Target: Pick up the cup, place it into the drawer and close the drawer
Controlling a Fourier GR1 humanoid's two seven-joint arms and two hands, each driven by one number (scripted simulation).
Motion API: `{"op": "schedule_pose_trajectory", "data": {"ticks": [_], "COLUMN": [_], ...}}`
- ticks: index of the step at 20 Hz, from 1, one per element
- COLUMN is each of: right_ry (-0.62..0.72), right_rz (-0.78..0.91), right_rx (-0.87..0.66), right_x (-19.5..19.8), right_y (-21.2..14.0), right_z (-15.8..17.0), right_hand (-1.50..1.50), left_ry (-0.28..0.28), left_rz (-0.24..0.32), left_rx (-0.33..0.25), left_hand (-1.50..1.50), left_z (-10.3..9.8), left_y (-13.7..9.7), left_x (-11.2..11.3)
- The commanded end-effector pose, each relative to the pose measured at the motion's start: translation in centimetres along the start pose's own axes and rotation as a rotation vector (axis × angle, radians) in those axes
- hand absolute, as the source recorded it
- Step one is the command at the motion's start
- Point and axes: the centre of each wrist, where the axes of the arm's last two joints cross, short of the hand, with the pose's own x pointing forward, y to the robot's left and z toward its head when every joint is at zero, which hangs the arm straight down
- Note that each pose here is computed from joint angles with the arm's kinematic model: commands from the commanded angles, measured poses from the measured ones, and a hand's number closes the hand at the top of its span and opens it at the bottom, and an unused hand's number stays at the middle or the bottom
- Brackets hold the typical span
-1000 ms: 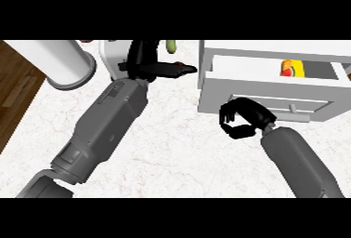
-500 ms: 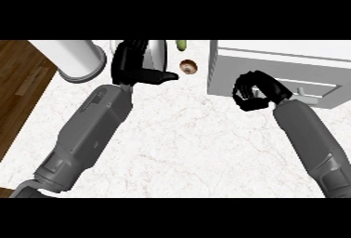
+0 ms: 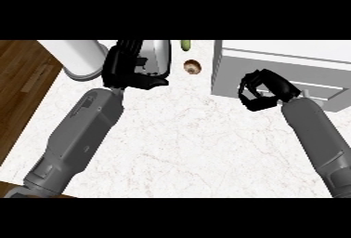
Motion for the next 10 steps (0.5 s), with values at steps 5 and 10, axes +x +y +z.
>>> {"op": "schedule_pose_trajectory", "data": {"ticks": [5, 10], "right_ry": [-0.013, -0.03], "right_rz": [0.069, 0.045], "right_rx": [-0.26, -0.244], "right_x": [4.5, 4.4], "right_y": [-8.8, -9.6], "right_z": [0.6, 1.5], "right_hand": [1.5, 1.5], "left_ry": [0.017, 0.01], "left_rz": [0.019, 0.036], "left_rx": [-0.028, -0.042], "left_hand": [-1.5, -1.5], "left_z": [0.9, 1.1], "left_y": [0.7, 0.8], "left_x": [-0.2, -0.2]}}
